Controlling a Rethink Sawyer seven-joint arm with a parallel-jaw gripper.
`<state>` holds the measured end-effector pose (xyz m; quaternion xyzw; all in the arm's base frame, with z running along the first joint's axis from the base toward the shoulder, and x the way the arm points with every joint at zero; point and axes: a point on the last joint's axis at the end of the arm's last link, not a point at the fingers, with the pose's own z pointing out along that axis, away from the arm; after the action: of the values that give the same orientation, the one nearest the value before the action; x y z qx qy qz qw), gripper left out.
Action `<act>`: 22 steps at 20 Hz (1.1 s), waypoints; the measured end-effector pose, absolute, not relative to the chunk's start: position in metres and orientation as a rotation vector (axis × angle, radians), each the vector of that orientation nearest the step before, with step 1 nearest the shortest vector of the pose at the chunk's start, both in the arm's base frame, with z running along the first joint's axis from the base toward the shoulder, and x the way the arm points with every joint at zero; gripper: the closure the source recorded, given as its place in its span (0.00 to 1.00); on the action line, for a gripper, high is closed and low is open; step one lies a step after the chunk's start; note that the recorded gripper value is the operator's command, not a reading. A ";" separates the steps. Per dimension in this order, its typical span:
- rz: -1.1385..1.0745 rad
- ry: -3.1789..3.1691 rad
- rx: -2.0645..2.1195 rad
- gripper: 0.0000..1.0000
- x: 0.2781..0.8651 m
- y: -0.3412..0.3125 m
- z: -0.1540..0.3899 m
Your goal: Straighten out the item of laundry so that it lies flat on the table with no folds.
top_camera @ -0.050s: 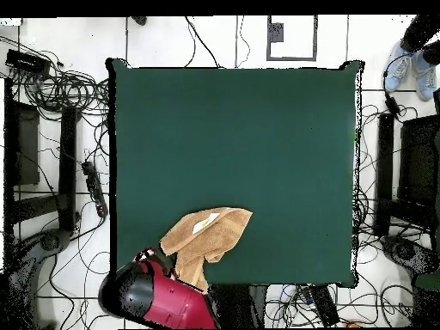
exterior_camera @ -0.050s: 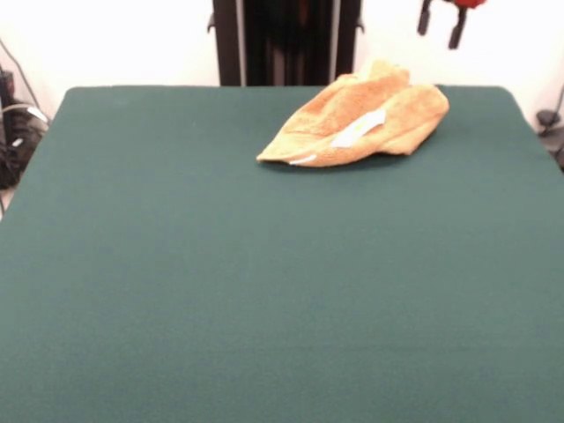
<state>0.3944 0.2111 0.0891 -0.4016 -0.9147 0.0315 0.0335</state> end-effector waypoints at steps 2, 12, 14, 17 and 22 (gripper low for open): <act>0.094 -2.830 -1.258 0.00 0.401 0.206 0.089; 0.050 -2.850 -1.315 0.00 0.428 0.197 0.089; 0.045 -2.855 -1.332 0.00 0.433 0.193 0.086; 0.043 -2.877 -1.344 0.00 0.437 0.190 0.076; 0.036 -2.942 -1.330 0.00 0.443 0.186 0.052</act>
<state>0.4427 0.1858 0.0520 -0.4116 -0.9103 0.0112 -0.0436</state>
